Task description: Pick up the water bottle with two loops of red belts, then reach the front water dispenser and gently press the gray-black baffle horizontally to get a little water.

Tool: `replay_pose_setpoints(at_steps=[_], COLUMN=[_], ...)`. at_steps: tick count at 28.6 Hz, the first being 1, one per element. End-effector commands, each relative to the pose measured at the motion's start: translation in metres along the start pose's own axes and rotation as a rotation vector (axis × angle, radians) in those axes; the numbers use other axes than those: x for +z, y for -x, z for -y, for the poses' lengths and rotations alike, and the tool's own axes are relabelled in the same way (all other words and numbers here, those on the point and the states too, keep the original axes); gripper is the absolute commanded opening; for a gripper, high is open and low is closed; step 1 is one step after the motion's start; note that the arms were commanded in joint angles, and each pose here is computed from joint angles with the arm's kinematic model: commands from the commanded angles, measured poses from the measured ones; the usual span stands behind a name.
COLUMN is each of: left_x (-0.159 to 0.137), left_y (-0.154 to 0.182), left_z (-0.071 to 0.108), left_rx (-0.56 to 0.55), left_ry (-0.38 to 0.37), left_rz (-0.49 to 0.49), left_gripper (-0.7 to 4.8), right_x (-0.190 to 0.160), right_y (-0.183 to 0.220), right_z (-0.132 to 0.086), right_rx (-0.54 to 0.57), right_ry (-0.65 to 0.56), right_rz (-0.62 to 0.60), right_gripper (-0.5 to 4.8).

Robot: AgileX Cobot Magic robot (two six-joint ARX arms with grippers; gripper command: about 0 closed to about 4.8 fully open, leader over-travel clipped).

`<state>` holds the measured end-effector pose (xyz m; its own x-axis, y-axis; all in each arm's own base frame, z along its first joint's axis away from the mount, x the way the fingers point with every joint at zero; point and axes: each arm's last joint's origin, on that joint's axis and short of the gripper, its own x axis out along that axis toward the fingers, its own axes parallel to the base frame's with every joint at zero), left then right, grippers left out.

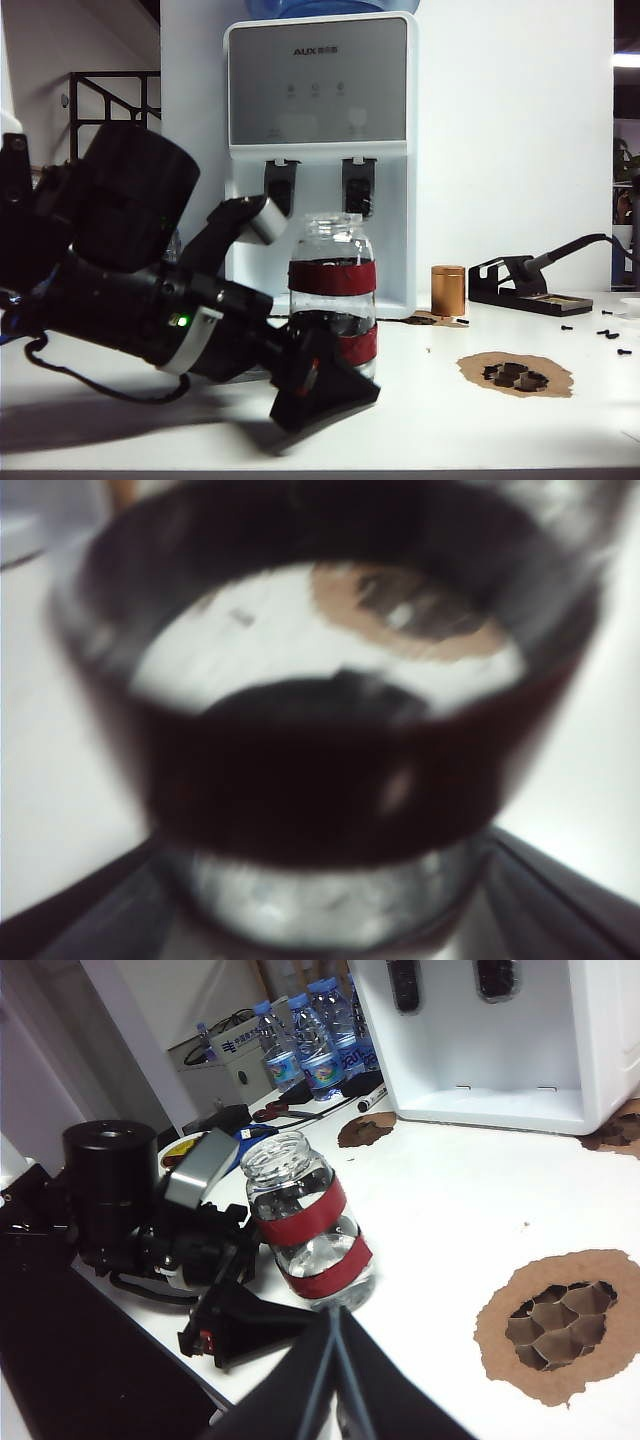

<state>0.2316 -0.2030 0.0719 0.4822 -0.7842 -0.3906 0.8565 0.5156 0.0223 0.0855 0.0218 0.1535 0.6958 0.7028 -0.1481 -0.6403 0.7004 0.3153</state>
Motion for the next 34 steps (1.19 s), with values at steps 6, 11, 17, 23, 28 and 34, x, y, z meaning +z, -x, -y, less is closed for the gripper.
replay_pose_setpoints(at_steps=[6, 11, 17, 23, 28, 34], left_x=[-0.006, -0.022, -0.042, -0.005, 0.065, 0.092], left_y=[0.006, 0.02, 0.045, 0.1, 0.163, 0.209], left_z=[-0.001, -0.007, -0.023, -0.081, -0.111, -0.1], left_rx=[-0.059, -0.082, -0.015, 0.532, 1.102, 1.212], left_ry=[-0.031, -0.027, -0.058, -0.167, -0.163, -0.191], left_rz=[-0.018, -0.054, -0.108, 0.223, 0.475, 0.624], left_gripper=[4.79, 4.79, 4.79, -0.05, -0.05, -0.05], right_x=[0.002, 0.002, 0.002, 0.002, 0.002, 0.002], right_y=[0.0, 0.001, 0.001, 0.001, 0.001, 0.001], right_z=[0.0, 0.0, 0.0, 0.0, 0.0, 0.0], right_rx=[0.007, 0.004, 0.019, 0.023, 0.021, 0.018], right_ry=[0.014, 0.013, 0.018, 0.02, 0.02, 0.02], right_rz=[0.011, 0.012, 0.009, 0.009, 0.009, 0.009], right_gripper=[-0.03, -0.03, -0.03, -0.03, -0.02, -0.01])
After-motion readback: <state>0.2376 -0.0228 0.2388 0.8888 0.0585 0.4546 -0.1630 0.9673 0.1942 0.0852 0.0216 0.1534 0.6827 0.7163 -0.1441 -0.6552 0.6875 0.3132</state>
